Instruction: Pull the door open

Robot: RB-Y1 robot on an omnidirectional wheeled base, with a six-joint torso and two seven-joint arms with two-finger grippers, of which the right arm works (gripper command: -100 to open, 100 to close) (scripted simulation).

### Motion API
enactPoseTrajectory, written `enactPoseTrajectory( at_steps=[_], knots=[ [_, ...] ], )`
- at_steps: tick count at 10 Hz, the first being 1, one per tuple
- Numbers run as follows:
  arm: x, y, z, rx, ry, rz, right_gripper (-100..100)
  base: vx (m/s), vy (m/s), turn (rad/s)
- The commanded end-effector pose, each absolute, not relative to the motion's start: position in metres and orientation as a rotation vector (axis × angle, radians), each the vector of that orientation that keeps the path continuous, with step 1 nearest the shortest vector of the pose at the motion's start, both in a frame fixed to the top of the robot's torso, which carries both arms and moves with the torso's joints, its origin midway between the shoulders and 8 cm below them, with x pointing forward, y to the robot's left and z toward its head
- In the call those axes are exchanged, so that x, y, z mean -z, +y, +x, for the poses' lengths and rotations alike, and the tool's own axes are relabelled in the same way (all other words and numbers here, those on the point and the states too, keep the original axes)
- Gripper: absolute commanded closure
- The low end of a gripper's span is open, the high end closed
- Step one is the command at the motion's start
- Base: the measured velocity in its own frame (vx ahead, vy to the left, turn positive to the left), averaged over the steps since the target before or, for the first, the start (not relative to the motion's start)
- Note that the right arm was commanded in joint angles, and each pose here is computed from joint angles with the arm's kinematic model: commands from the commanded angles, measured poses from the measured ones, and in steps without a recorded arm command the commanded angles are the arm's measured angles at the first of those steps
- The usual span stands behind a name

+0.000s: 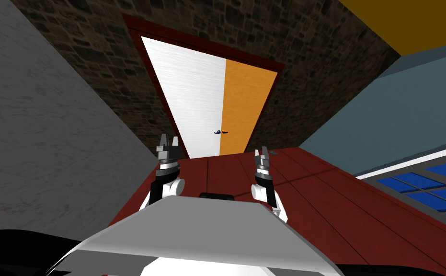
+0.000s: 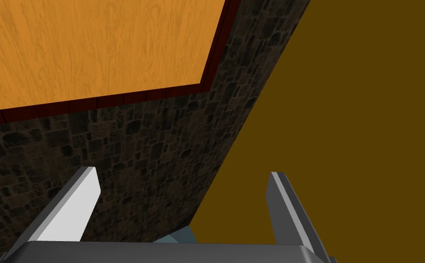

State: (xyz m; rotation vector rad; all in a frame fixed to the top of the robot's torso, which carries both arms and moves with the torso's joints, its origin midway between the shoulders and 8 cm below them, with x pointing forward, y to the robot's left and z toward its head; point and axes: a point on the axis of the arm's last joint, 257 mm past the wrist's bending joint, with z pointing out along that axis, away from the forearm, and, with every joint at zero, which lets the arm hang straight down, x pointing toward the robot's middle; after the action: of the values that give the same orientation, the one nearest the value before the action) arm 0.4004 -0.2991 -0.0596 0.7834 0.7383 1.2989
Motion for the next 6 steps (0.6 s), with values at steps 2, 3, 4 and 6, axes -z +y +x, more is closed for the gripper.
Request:
enactPoseTrajectory(
  at_steps=[2,3,4,6],
  knots=[
    [0.077,-0.303,0.41,-1.294,0.761,0.798,-100,0.1,0.015,0.053],
    [0.084,-0.304,0.413,-1.291,0.77,0.804,-100,0.098,0.01,0.044],
    [0.091,-0.305,0.416,-1.289,0.779,0.81,-100,0.092,0.013,0.046],
    [0.105,-0.307,0.423,-1.283,0.798,0.824,-100,0.095,0.012,0.054]
  ],
)
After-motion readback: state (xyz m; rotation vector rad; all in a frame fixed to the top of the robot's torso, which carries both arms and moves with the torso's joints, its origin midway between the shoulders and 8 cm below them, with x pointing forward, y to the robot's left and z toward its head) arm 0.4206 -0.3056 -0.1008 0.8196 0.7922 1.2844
